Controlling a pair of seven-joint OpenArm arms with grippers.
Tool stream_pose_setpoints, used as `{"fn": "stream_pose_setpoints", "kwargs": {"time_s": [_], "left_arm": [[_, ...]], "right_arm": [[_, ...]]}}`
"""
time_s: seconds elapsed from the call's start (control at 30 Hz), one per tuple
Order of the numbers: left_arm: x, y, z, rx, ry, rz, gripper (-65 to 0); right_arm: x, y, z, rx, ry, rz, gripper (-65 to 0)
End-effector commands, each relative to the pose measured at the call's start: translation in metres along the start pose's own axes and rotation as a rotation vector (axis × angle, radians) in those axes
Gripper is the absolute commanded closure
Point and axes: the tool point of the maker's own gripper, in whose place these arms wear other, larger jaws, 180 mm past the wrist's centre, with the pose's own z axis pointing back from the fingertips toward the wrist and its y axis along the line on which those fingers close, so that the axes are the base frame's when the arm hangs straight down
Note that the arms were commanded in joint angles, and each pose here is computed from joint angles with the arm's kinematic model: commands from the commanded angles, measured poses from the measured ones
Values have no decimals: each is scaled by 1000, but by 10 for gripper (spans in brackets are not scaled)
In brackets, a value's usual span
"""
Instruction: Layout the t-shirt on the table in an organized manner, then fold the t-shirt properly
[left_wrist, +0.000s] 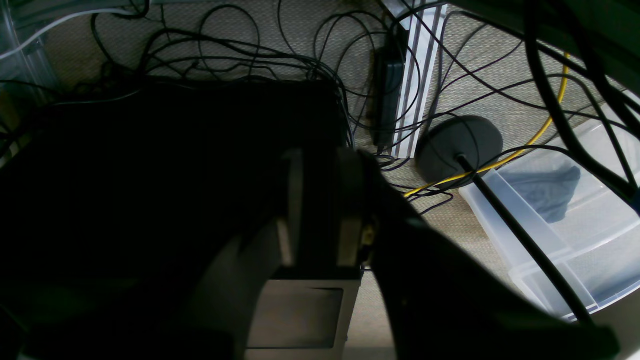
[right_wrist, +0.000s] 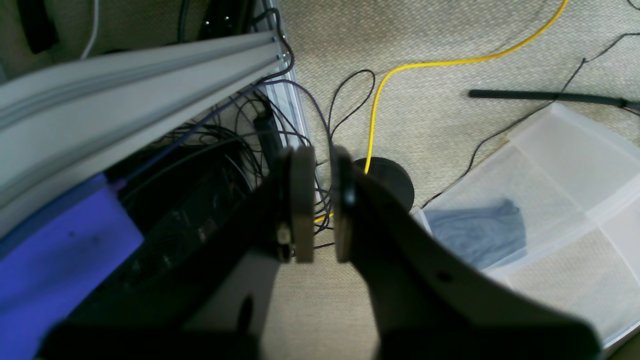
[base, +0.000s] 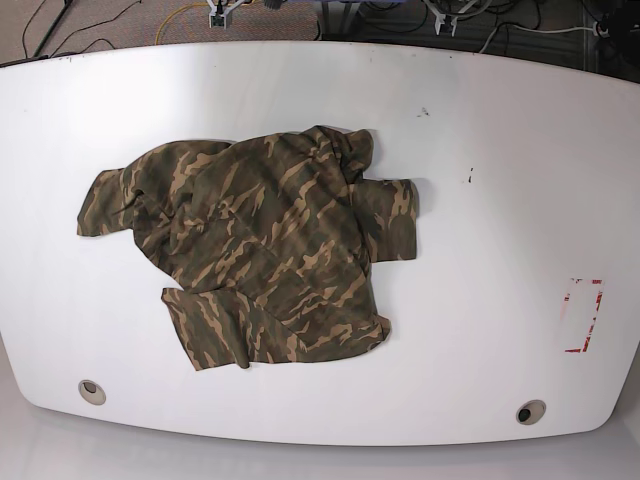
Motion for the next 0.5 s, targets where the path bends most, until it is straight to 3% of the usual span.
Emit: {"fn": "stream_pose_setpoints", "kwargs": {"time_s": [0.0,0.27,0.47], "left_arm": [[-6,1,1,-1,5,7,-103],[-6,1,1,0,4,5,-105],[-4,7,1,14,-14,-1,-106]], "right_arm": [[-3,-5,3,-5,-8,2,-57],[-1,-6,8,-3,-30,22,-57],[12,-8,18,-6,-100,45,-53]]}}
